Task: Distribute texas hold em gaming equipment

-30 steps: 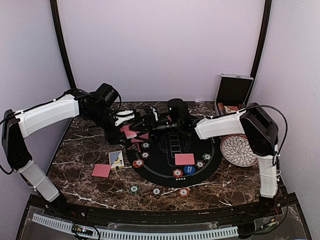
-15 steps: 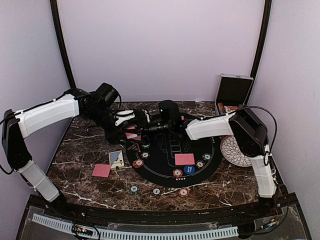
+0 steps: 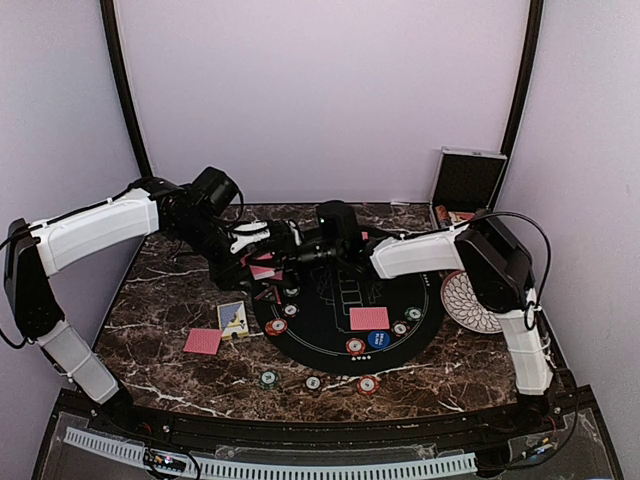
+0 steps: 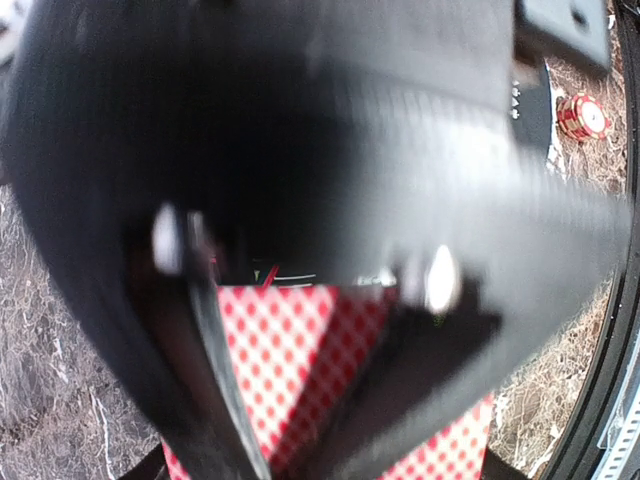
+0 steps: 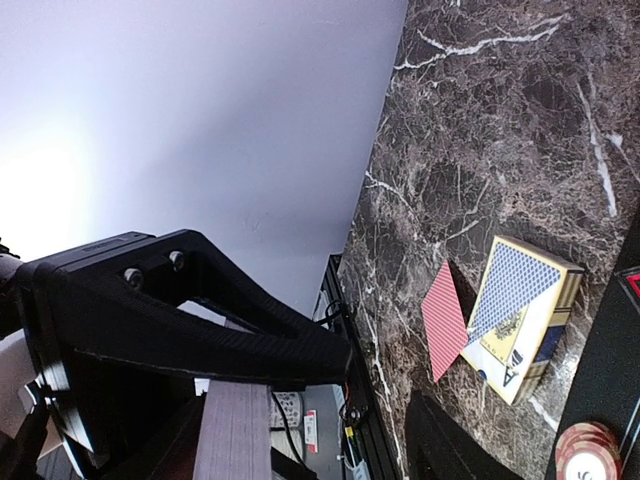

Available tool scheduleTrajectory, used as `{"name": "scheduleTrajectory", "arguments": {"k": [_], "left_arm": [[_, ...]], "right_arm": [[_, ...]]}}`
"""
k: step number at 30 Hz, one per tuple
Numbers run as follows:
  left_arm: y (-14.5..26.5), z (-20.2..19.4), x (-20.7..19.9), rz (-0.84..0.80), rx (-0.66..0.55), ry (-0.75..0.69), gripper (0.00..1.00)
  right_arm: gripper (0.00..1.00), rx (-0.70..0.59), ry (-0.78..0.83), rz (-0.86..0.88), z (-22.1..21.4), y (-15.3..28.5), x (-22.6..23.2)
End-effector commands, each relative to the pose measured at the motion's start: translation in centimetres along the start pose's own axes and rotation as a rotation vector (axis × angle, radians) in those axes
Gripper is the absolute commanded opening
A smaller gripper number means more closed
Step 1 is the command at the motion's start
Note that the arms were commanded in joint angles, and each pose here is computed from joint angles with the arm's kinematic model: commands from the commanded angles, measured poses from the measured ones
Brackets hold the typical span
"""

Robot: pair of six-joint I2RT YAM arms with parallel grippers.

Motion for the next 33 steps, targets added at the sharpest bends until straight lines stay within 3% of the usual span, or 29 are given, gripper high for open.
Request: {"name": "scheduleTrajectory", "arguments": {"k": [1, 15, 24, 33], "left_arm": [[1.4, 0.8, -0.3, 0.002, -0.046, -0.029, 0.0], [1.1, 0.5, -0.2, 0.012, -0.043, -0.029, 0.0], [0.9, 0.2, -0.1, 0.022, -0.034, -0.028, 0.0], [0.9, 0.1, -0.1, 0.025, -0.033, -0.028, 0.0]], "right_arm": [[0.61, -0.023, -0.015, -0.075, 0.2, 2.3, -1.4], [0.37, -0.041, 0.032, -0.068, 0.0, 4.9, 1.0], [0.1, -0.071, 0.043, -0.034, 0.5, 6.3, 3.3], [0.02, -0.072, 0.025, -0.039, 0.5, 7.5, 3.4]]}}
Point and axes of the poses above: each gripper's point midway between its finger pads, its own y axis back along the fingers, its own x axis along the line the jaws close on, z = x × y, the point moved 6 cm from there along y, back along the fingers, and after that the axes turned 14 degrees about y, right-handed, at the moved point
